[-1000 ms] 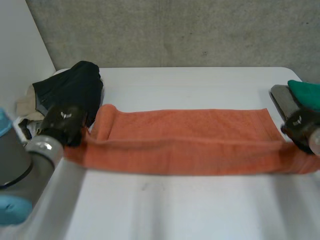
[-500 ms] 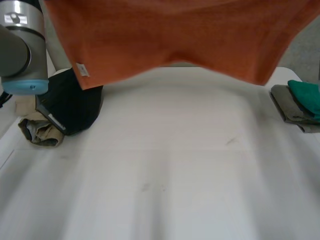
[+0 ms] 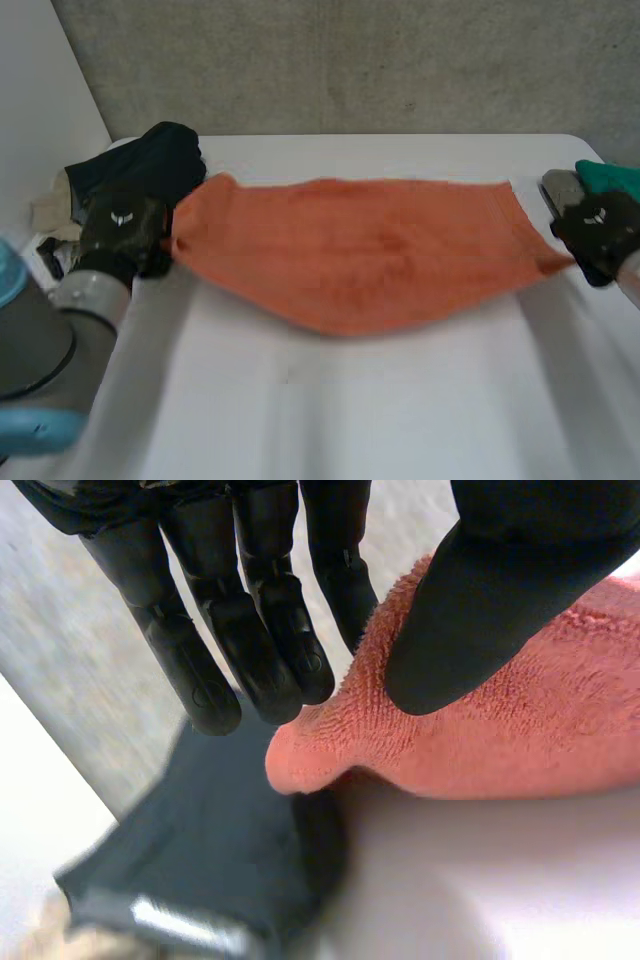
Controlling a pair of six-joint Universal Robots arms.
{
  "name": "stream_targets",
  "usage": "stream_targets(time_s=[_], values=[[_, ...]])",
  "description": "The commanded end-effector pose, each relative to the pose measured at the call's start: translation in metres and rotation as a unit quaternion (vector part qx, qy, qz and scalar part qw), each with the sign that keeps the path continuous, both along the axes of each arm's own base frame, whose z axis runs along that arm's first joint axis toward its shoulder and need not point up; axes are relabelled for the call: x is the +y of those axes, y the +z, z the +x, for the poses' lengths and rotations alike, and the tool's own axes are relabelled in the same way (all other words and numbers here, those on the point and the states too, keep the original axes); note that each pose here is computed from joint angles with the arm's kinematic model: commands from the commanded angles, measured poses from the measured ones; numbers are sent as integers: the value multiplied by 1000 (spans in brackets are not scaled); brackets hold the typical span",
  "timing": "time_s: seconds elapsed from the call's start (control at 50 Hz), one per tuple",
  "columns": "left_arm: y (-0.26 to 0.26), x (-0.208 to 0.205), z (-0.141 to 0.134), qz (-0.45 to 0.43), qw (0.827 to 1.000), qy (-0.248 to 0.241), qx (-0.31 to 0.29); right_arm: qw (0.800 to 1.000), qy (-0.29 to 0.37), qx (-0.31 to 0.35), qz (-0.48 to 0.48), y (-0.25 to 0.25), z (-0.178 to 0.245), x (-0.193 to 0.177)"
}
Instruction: Fold the laundry.
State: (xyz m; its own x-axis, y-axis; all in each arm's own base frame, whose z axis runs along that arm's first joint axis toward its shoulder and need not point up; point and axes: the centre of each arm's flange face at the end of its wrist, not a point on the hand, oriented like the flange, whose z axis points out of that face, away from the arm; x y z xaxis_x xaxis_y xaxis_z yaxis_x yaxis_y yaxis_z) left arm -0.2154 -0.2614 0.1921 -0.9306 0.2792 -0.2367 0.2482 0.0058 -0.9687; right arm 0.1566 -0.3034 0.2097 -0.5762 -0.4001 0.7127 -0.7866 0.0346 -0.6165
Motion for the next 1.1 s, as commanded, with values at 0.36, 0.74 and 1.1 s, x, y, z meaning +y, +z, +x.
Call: stream_targets(time_s=[0.36, 0.74, 1.1], values=[[-12, 40, 15, 115, 983, -21, -142, 986, -6, 126, 106, -14, -38, 20], [-18, -60, -19, -44, 995, 11, -92, 990, -5, 93, -101, -24, 14, -69], [-48, -116, -57, -77, 992, 40, -94, 979, -16, 85, -187, -68, 42, -135]])
